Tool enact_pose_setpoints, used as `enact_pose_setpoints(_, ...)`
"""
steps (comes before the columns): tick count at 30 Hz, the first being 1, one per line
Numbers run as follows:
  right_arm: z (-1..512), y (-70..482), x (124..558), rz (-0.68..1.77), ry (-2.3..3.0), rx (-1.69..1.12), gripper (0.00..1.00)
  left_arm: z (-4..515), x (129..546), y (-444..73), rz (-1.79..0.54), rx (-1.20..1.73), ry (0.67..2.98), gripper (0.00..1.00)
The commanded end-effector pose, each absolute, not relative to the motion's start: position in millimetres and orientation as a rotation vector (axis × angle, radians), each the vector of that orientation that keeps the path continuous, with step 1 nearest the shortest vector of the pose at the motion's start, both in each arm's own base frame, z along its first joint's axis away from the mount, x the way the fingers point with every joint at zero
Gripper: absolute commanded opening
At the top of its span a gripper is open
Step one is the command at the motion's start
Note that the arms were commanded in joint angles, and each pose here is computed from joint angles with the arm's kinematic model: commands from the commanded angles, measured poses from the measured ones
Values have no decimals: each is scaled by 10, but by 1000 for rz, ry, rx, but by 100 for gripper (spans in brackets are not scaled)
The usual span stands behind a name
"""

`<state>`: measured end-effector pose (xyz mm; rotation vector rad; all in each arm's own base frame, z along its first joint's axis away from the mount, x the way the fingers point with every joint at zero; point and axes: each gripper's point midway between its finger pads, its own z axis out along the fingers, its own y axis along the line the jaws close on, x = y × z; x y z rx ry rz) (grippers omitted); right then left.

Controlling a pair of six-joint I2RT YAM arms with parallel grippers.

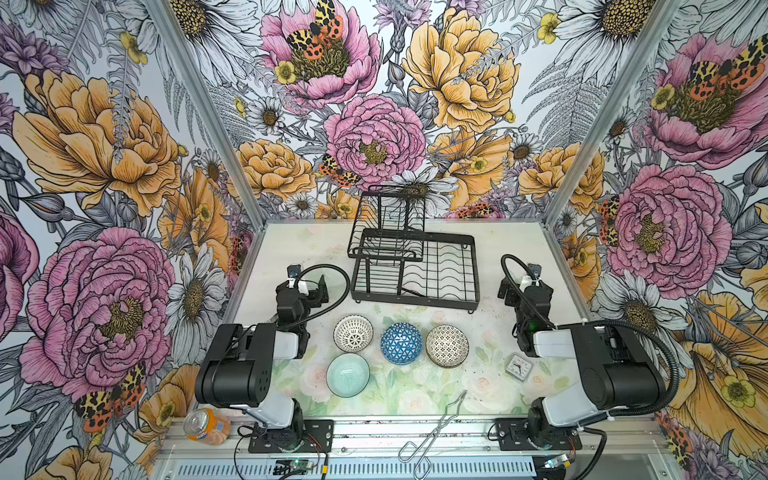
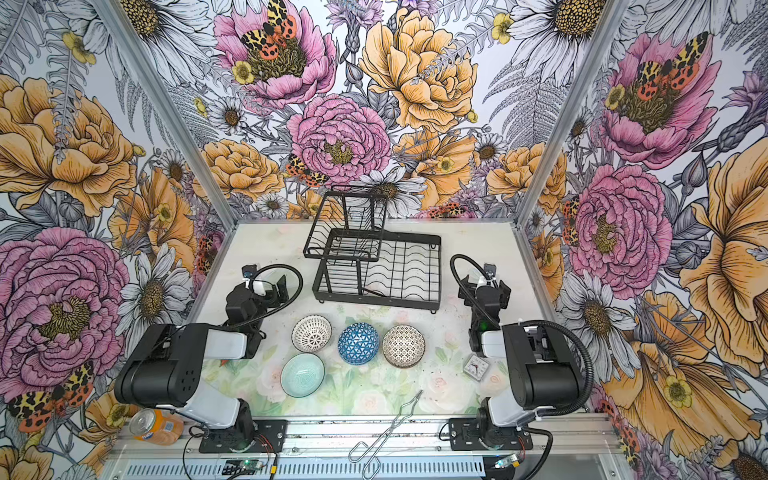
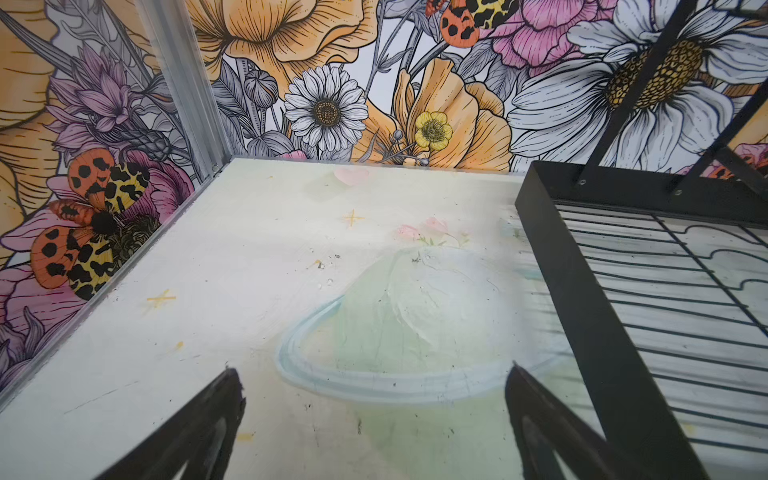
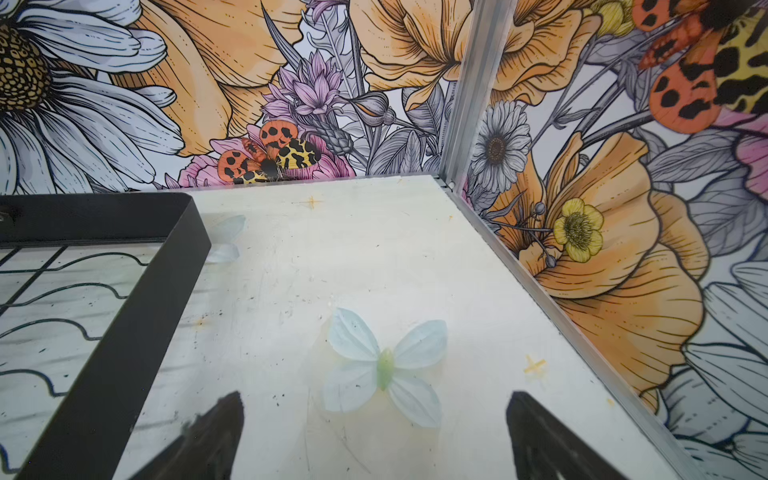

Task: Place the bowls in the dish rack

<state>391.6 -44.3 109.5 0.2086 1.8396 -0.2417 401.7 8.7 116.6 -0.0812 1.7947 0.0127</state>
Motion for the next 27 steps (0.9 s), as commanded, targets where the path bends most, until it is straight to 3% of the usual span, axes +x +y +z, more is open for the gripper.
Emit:
enact_pose_setpoints(1,1155,-438,3939,-234,1808,227,100,1295,4071,79,8,-54,1761,99)
enact_pose_setpoints(27,1142,-443,3953,-230,1816,227,99,1290,4074,142,-37,-74,1761,99)
